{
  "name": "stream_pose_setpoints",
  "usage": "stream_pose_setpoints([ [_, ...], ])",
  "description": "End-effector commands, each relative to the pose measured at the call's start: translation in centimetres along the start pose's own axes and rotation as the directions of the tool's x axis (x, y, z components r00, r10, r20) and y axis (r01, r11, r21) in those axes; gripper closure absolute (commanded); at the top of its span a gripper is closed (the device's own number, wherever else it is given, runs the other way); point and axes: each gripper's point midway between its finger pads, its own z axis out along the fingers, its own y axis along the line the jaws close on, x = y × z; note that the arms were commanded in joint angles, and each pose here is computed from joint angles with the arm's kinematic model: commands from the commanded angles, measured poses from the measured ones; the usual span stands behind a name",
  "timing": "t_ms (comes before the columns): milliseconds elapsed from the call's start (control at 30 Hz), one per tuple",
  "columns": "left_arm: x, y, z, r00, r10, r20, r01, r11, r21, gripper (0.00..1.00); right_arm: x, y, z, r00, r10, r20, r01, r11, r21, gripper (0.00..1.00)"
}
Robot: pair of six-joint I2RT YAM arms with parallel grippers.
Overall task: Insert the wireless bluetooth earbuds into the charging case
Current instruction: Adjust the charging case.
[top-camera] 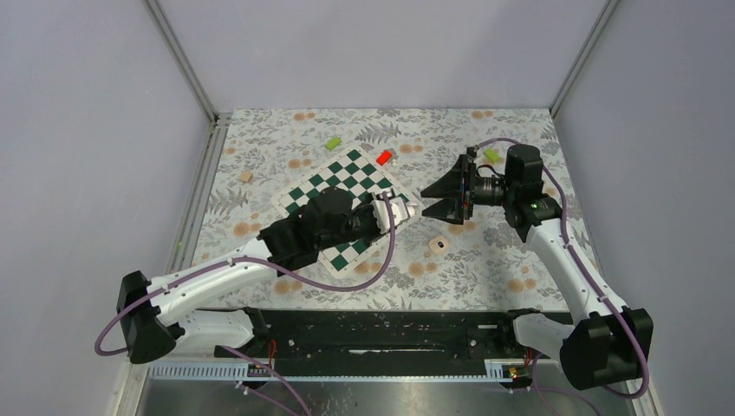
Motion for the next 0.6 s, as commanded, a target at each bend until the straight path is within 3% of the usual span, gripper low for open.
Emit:
stream_pose_setpoints([
  [0,-2.9,1.0,-0.7,0.994,-0.057,0.096,0.058,0.998,-0.009,1.0,1.0,0.0,-0.5,0.998,-0.057,-0.009,0.057,0.998,0.026,0.34],
  [167,-3.1,2.3,-0.7,0.985,-0.143,0.095,0.147,0.988,-0.037,1.0,1.3,0.1,-0.7,0.995,-0.104,-0.006,0.104,0.993,0.048,0.35],
  [333,-3.6,4.5,-0.7,0.923,-0.377,0.071,0.381,0.923,-0.056,1.0,1.9,0.0,-1.2,0.977,-0.213,0.008,0.212,0.974,0.075,0.36],
  [467,-3.9,6.0,-0.6,0.787,-0.617,-0.006,0.617,0.786,0.033,1.0,1.5,-0.2,-2.2,0.893,-0.44,0.094,0.422,0.892,0.164,0.39],
  [567,-4.4,6.8,-0.8,0.642,-0.765,-0.059,0.759,0.622,0.19,1.0,0.7,-0.1,-3.0,0.788,-0.597,0.149,0.555,0.794,0.246,0.38],
])
